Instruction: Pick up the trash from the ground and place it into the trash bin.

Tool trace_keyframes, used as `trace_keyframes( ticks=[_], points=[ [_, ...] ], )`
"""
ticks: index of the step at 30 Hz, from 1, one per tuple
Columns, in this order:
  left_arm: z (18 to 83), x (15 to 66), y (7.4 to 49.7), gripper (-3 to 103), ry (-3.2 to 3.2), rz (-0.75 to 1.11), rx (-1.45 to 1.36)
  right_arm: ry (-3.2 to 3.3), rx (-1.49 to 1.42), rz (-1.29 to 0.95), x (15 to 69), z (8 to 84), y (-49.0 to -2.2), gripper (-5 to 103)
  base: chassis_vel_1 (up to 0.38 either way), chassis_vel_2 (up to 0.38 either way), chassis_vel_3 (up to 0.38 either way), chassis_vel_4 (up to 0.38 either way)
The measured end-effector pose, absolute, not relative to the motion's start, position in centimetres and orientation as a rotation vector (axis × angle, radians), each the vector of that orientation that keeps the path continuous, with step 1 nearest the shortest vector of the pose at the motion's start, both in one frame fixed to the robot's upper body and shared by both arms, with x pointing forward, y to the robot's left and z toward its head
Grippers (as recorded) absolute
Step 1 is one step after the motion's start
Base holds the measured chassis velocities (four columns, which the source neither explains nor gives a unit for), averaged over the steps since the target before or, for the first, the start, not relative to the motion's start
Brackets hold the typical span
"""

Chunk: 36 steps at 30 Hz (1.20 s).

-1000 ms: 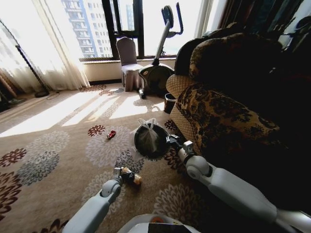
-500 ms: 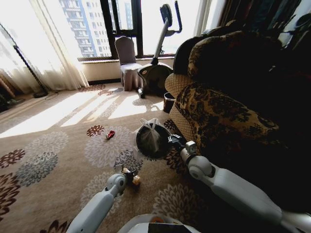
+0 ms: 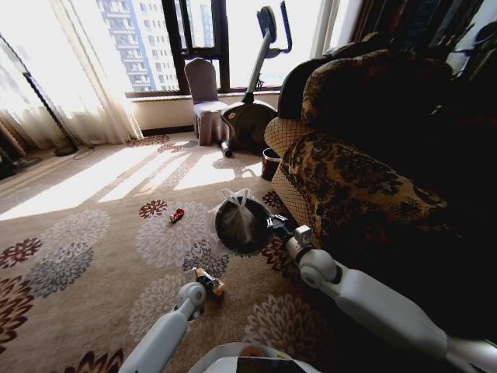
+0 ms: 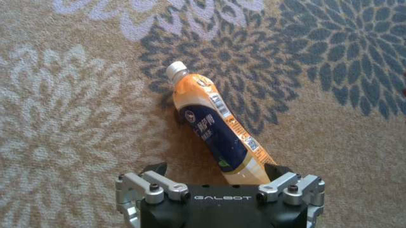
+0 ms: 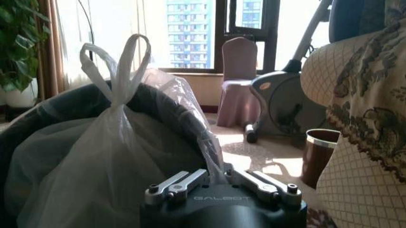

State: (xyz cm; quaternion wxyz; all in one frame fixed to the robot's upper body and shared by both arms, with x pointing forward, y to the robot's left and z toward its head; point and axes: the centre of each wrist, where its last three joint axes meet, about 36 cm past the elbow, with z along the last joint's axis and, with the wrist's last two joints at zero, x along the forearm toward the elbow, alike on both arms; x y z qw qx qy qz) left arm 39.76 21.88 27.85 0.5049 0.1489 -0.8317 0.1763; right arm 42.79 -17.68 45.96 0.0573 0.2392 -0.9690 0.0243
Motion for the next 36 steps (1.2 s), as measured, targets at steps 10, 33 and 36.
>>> trace_keyframes(
  ticks=[10,33,36],
  points=[
    [23.4,44.0,22.7,98,-2.003,0.448,0.454,-2.94,0.717,0.095,42.5,46.1,-18.4,0,0.0,0.0,0.0,0.0],
    [21.8,41.9,24.4,40,-2.071,0.483,0.395,-2.931,0.734,0.073,42.7,46.3,-18.8,0,0.0,0.0,0.0,0.0],
    [21.9,40.8,25.3,34,-2.176,0.422,0.398,-2.929,0.757,0.053,43.4,45.9,-18.7,0,0.0,0.0,0.0,0.0]
  ],
)
